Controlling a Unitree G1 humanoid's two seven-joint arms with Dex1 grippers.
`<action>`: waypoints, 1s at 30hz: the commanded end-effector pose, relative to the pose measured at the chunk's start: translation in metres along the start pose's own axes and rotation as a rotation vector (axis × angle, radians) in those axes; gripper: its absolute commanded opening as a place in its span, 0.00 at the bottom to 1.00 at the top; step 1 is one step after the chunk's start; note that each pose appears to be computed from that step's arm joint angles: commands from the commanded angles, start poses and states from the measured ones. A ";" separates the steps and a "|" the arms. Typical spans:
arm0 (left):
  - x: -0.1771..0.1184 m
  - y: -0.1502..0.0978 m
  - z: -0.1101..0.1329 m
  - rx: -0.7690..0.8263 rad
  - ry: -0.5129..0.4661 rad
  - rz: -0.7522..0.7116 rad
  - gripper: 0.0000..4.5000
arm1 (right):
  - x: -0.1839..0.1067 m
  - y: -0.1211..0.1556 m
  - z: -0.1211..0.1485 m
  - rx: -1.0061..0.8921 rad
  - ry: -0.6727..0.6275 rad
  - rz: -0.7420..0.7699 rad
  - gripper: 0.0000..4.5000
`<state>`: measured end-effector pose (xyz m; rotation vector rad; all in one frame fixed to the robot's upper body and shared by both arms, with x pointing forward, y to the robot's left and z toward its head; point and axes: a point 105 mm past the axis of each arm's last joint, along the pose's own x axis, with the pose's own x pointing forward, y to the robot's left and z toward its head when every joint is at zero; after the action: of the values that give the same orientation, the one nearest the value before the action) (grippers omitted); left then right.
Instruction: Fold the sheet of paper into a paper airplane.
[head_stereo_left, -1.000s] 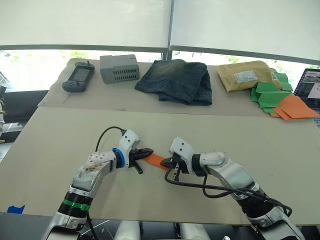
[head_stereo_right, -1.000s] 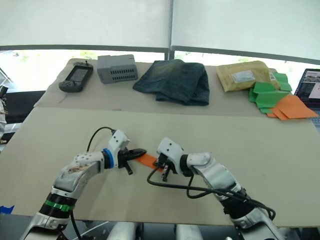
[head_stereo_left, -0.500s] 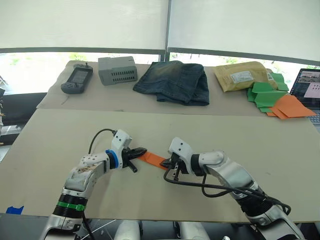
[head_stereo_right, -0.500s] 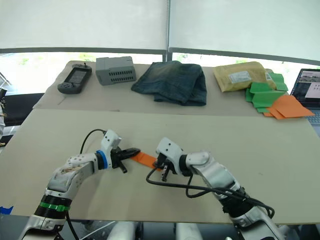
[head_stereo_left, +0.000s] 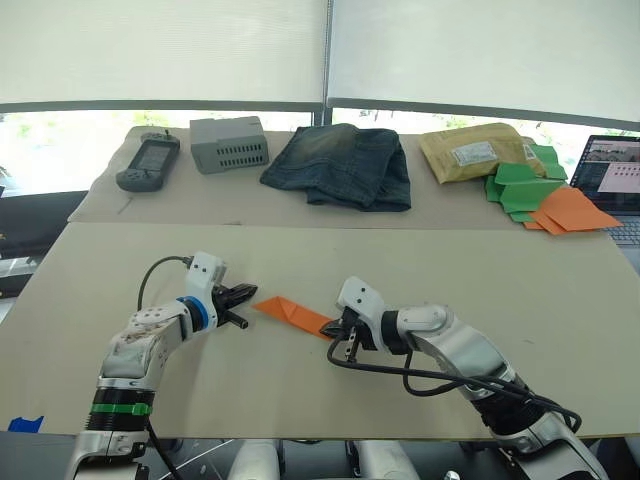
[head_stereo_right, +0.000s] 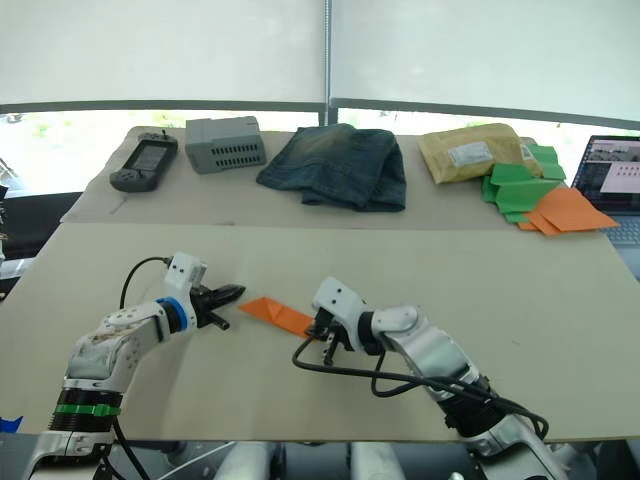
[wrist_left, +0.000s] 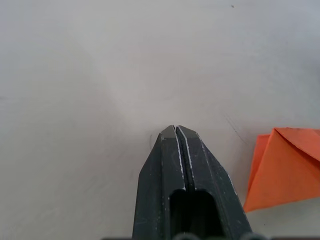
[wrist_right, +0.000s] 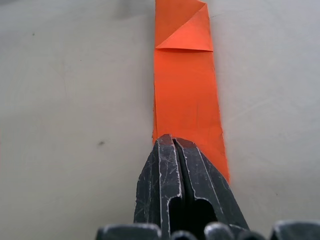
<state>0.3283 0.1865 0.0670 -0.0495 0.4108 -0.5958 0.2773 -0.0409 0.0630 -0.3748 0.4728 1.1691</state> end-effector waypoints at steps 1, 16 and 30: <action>-0.007 0.005 -0.007 -0.022 0.003 0.012 0.00 | 0.004 0.002 -0.039 0.093 0.136 0.001 0.01; -0.059 -0.028 0.037 0.130 -0.059 -0.381 0.00 | -0.067 -0.014 0.101 -0.185 -0.290 -0.047 0.01; -0.090 -0.059 0.030 0.165 0.066 -0.482 0.00 | -0.023 0.008 0.062 -0.147 -0.086 0.078 0.01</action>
<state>0.2434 0.1858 0.1259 0.0095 0.4439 -1.1032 0.2711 -0.0272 0.1206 -0.4154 0.3705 1.2941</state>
